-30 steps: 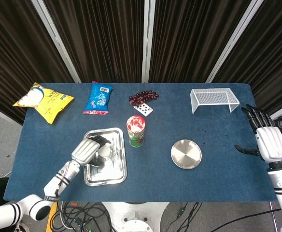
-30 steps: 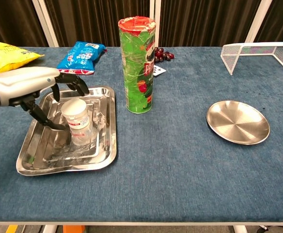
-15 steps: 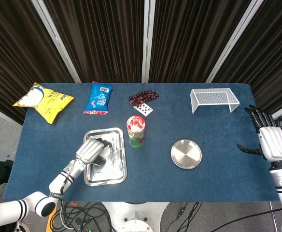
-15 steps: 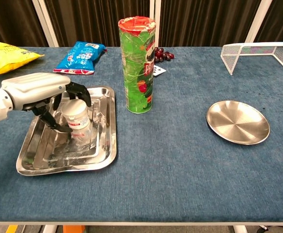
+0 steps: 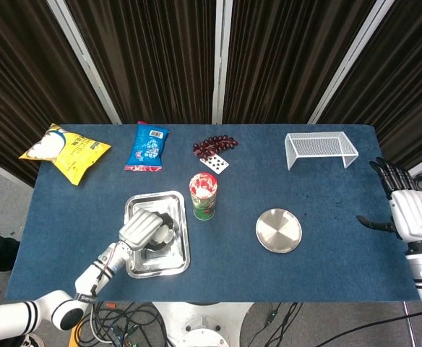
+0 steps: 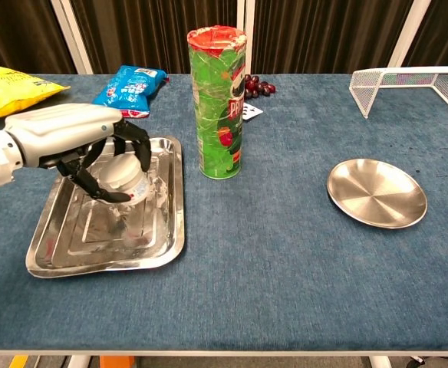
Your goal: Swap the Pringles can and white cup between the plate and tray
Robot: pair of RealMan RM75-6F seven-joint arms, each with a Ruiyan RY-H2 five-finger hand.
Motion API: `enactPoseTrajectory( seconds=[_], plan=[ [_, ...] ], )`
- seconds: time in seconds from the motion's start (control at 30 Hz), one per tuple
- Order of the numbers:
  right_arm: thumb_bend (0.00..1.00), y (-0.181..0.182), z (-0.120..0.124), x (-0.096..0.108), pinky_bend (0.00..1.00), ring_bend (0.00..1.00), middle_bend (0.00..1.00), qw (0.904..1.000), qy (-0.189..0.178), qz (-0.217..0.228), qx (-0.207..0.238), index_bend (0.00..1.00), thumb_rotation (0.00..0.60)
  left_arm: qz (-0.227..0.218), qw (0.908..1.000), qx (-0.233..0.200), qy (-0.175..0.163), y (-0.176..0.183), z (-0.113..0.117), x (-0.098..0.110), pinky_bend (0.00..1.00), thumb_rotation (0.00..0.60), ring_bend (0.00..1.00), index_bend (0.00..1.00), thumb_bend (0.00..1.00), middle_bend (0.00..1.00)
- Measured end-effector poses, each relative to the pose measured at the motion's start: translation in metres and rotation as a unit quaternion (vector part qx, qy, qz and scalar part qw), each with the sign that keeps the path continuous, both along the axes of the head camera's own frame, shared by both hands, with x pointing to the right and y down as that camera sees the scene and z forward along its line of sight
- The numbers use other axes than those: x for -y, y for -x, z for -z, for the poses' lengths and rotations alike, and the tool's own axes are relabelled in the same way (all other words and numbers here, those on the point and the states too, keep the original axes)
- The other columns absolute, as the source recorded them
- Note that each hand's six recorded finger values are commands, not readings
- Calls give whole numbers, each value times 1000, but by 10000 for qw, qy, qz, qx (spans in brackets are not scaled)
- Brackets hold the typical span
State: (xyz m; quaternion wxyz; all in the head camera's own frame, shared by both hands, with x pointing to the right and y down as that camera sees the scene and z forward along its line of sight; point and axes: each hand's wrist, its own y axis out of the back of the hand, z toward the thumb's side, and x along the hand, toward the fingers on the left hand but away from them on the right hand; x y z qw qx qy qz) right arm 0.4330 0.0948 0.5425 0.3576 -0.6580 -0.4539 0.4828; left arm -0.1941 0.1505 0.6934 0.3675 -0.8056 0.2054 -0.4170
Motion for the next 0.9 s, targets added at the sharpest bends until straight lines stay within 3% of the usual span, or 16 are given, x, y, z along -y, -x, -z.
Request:
enactPoseTrajectory(
  seconds=[0.33, 0.57, 0.9],
  plan=[
    [41, -9, 10, 0, 50, 0, 7, 9998, -170, -129, 38, 0, 600, -975, 9944, -384, -164, -66, 22, -19, 690, 600, 499, 469, 261, 479],
    [42, -25, 17, -3, 50, 0, 8, 9991, -233, -340, 96, 0, 600, -1505, 9865, -539, -345, -113, 18, -24, 689, 600, 499, 469, 261, 480],
    [42, -42, 23, -5, 50, 0, 9, 9982, -302, -502, 96, 0, 600, -1904, 9776, -597, -677, -162, 2, -18, 688, 600, 492, 463, 260, 468]
  ],
)
